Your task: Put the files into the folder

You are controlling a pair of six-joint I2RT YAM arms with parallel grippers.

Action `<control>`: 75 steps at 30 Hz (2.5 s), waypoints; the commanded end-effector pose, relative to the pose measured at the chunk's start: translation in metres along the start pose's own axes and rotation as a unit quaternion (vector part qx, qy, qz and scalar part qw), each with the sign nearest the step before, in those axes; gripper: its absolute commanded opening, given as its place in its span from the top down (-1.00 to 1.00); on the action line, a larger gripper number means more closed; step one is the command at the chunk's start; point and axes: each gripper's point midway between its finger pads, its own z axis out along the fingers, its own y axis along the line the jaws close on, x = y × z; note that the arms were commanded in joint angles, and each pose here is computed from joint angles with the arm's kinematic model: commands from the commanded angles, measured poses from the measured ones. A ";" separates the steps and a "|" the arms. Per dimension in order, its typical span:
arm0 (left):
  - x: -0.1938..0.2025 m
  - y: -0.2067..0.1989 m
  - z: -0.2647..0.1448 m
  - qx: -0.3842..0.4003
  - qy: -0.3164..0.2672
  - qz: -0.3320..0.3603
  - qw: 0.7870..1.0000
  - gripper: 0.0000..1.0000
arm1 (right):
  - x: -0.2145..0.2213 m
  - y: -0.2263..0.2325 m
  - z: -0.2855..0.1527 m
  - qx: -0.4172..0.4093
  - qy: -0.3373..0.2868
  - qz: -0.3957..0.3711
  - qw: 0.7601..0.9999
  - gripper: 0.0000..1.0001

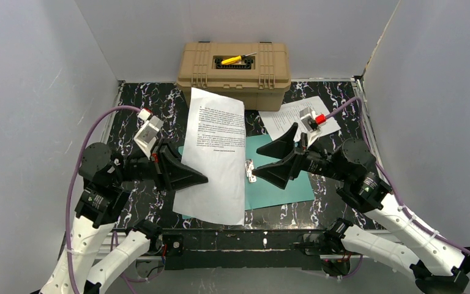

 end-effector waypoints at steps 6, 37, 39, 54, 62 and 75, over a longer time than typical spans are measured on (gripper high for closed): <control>-0.011 -0.043 -0.007 0.069 0.003 0.039 0.997 1.00 | -0.027 0.037 0.005 -0.095 -0.050 -0.003 0.994 -0.97; -0.032 -0.008 -0.005 -0.047 -0.058 0.034 0.997 1.00 | -0.044 0.089 -0.011 -0.258 -0.121 0.055 0.957 -0.49; -0.033 0.000 -0.006 -0.067 -0.063 0.031 0.995 1.00 | -0.043 0.089 -0.012 -0.255 -0.116 0.055 0.958 -0.36; -0.037 0.019 -0.010 -0.117 -0.090 0.026 0.989 1.00 | -0.026 0.058 0.010 -0.168 -0.067 0.064 0.981 0.97; -0.036 0.013 -0.013 -0.114 -0.091 0.031 0.989 1.00 | -0.023 0.044 0.012 -0.117 -0.065 0.053 0.990 0.27; -0.047 0.014 -0.018 -0.138 -0.121 0.034 0.982 1.00 | -0.008 0.050 0.018 -0.145 -0.049 0.070 0.986 0.11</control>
